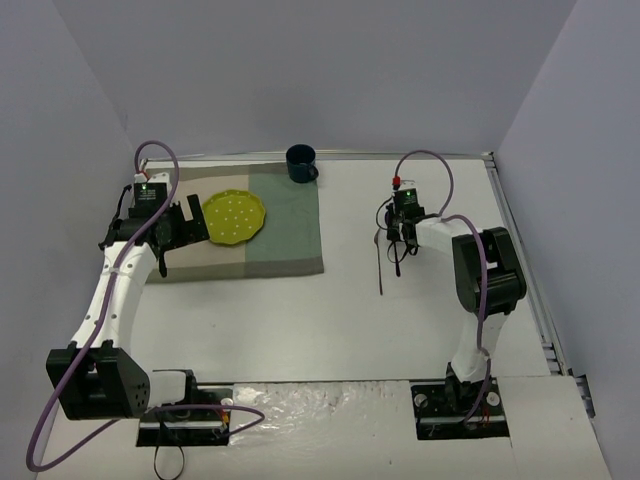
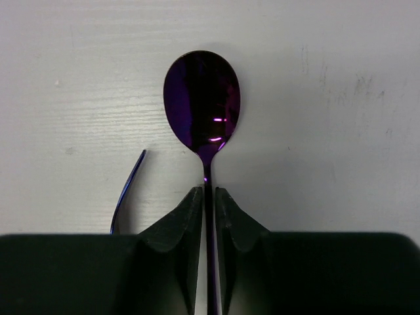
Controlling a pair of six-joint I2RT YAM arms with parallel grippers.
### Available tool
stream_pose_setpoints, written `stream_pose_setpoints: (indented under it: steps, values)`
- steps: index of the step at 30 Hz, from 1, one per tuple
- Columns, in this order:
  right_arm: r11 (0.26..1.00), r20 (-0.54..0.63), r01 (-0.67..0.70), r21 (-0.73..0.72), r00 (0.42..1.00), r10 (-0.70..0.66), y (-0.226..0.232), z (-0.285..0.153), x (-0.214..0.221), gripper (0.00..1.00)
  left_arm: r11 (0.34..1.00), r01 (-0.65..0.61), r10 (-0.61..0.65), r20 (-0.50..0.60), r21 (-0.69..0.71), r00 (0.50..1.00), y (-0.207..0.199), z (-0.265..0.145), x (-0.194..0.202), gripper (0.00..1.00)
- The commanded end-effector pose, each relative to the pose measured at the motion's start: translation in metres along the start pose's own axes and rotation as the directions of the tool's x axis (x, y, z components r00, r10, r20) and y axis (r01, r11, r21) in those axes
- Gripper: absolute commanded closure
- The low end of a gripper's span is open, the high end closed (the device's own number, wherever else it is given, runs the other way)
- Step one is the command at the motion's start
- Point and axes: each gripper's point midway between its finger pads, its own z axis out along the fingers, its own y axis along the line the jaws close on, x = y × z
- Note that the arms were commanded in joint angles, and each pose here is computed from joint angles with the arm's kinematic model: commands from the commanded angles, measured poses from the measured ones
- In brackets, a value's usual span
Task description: Set the dinner table for one person
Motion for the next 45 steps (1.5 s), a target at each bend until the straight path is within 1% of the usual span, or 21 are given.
stream_pose_setpoints:
  steps: [1,5,8,10,11,13,14,15,18,19,21,23,24,28,32,35,41,45]
  values:
    - [0.999,-0.019,0.004,0.04,1.0,-0.003,-0.008,-0.006,-0.002,1.0,1.0,-0.012,0.012,0.052,-0.001,0.999,0.0,-0.007,-0.014,0.03]
    - [0.997,0.076,0.007,0.075,0.997,-0.013,-0.007,-0.029,-0.041,1.0,1.0,-0.01,0.01,0.051,0.005,0.999,-0.001,-0.007,-0.014,0.03]
    - [0.999,0.165,0.024,0.045,0.986,-0.031,0.016,-0.056,-0.078,1.0,1.0,-0.01,0.009,0.051,0.004,0.999,-0.001,-0.007,-0.014,0.03]
    - [1.0,0.236,0.024,0.006,0.971,-0.025,0.037,-0.08,-0.109,1.0,1.0,-0.011,0.011,0.052,0.002,0.999,0.0,-0.008,-0.013,0.03]
    - [0.999,0.256,0.024,-0.021,0.967,-0.018,0.053,-0.088,-0.117,1.0,1.0,-0.012,0.012,0.053,-0.002,0.999,0.0,-0.008,-0.013,0.03]
    - [0.996,0.282,0.013,-0.084,0.959,0.012,0.087,-0.104,-0.133,1.0,1.0,-0.012,0.012,0.056,-0.011,0.998,0.002,-0.009,-0.014,0.03]
    - [0.993,0.288,0.015,-0.121,0.957,0.02,0.108,-0.112,-0.144,1.0,1.0,-0.012,0.012,0.057,-0.014,0.998,0.003,-0.009,-0.014,0.03]
    - [0.987,0.287,0.034,-0.155,0.958,0.012,0.128,-0.117,-0.146,1.0,1.0,-0.012,0.013,0.056,-0.017,0.998,0.003,-0.009,-0.014,0.03]
    - [0.975,0.289,0.068,-0.21,0.957,-0.004,0.178,-0.123,-0.148,1.0,1.0,-0.013,0.014,0.054,-0.024,0.998,0.005,-0.01,-0.014,0.03]
    - [0.973,0.265,0.072,-0.219,0.964,-0.012,0.192,-0.116,-0.137,1.0,1.0,-0.013,0.014,0.056,-0.026,0.998,0.005,-0.01,-0.014,0.03]
    - [0.968,0.244,0.059,-0.242,0.97,0.002,0.218,-0.108,-0.132,1.0,1.0,-0.012,0.013,0.055,-0.027,0.998,0.005,-0.01,-0.014,0.03]
    - [0.967,0.239,0.053,-0.249,0.971,0.009,0.239,-0.1,-0.13,1.0,1.0,-0.011,0.013,0.057,-0.027,0.998,0.005,-0.01,-0.014,0.03]
    - [0.964,0.247,0.036,-0.262,0.969,0.031,0.249,-0.103,-0.135,1.0,1.0,-0.011,0.013,0.057,-0.027,0.998,0.005,-0.01,-0.014,0.03]
    - [0.966,0.222,-0.003,-0.259,0.973,0.062,0.275,-0.08,-0.126,1.0,1.0,-0.009,0.01,0.053,-0.027,0.999,0.005,-0.01,-0.013,0.03]
    - [0.966,0.206,-0.038,-0.255,0.974,0.093,0.291,-0.059,-0.119,1.0,1.0,-0.008,0.01,0.051,-0.028,0.999,0.005,-0.009,-0.013,0.03]
    - [0.97,0.192,-0.061,-0.234,0.976,0.108,0.292,-0.042,-0.11,1.0,1.0,-0.007,0.009,0.054,-0.029,0.999,0.006,-0.01,-0.014,0.03]
    - [0.978,0.144,-0.079,-0.192,0.984,0.108,0.29,-0.004,-0.082,1.0,1.0,-0.008,0.009,0.051,-0.029,0.999,0.006,-0.009,-0.013,0.03]
    - [0.986,0.121,-0.076,-0.147,0.988,0.094,0.28,0.014,-0.063,1.0,1.0,-0.007,0.008,0.049,-0.03,0.999,0.007,-0.009,-0.013,0.03]
